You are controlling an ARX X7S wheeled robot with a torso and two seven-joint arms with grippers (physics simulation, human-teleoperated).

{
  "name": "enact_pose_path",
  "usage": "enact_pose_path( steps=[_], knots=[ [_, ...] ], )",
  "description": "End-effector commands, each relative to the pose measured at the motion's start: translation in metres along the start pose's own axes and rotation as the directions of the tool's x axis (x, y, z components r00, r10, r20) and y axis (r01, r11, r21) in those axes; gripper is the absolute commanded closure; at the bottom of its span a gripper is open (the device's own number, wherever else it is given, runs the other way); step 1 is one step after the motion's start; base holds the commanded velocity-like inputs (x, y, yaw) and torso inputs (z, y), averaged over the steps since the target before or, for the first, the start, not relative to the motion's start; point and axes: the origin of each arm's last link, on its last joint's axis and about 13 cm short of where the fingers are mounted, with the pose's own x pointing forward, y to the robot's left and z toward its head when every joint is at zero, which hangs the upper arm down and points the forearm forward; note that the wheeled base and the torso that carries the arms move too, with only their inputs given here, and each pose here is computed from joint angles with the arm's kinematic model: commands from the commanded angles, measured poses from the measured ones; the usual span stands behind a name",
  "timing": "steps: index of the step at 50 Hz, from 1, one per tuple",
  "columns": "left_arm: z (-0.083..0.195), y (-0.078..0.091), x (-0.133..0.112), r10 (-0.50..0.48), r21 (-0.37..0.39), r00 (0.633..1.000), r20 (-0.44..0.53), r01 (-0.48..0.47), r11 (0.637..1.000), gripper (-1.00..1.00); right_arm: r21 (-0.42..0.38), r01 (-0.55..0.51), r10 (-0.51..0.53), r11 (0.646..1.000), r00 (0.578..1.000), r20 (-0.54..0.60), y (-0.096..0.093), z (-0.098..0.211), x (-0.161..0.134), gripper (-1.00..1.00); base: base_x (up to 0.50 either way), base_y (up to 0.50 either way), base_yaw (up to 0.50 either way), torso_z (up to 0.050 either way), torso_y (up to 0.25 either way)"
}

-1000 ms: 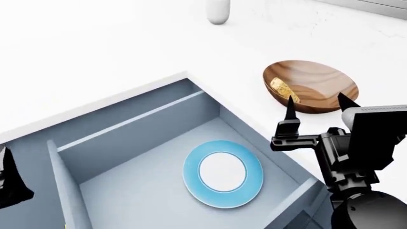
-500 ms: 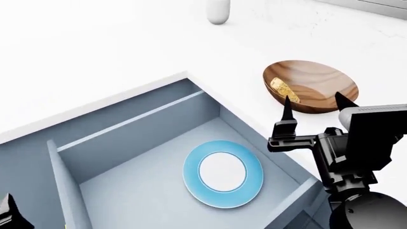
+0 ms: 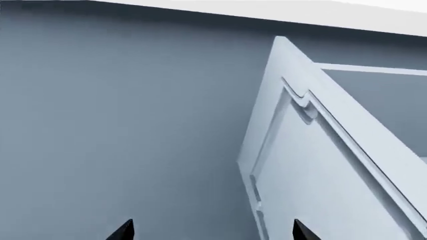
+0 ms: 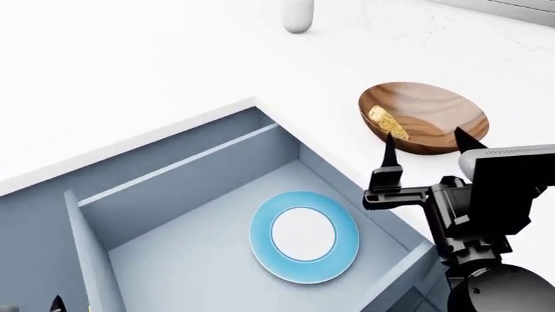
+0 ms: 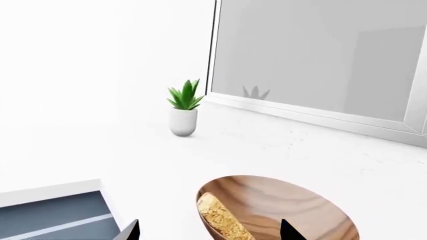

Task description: Place the bar in the bowl and close the drawer.

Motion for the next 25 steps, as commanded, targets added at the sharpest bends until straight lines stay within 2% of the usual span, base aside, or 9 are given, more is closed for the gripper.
enact_pose_path(
  steps=[1,12,25],
  knots=[
    [-0.017,-0.002,0.007,-0.005,-0.002,0.999,-0.048,0.005,1.000,-1.00,-0.002,-0.006,0.006,1.000,1.000,-0.001,0.001,-0.001,-0.001,-1.00,0.00,0.00,0.00,0.000,0.000],
    [-0.020,-0.014,0.010,-0.049,0.008,0.997,-0.059,0.050,0.999,-1.00,0.001,-0.002,0.002,1.000,1.000,-0.004,0.001,-0.003,-0.001,-1.00,0.00,0.00,0.00,0.000,0.000],
    [-0.013,-0.044,0.019,-0.167,0.045,0.985,-0.049,0.169,0.985,-1.00,0.003,0.000,0.000,1.000,1.000,0.000,0.000,-0.002,-0.001,-1.00,0.00,0.00,0.00,0.000,0.000]
  ],
)
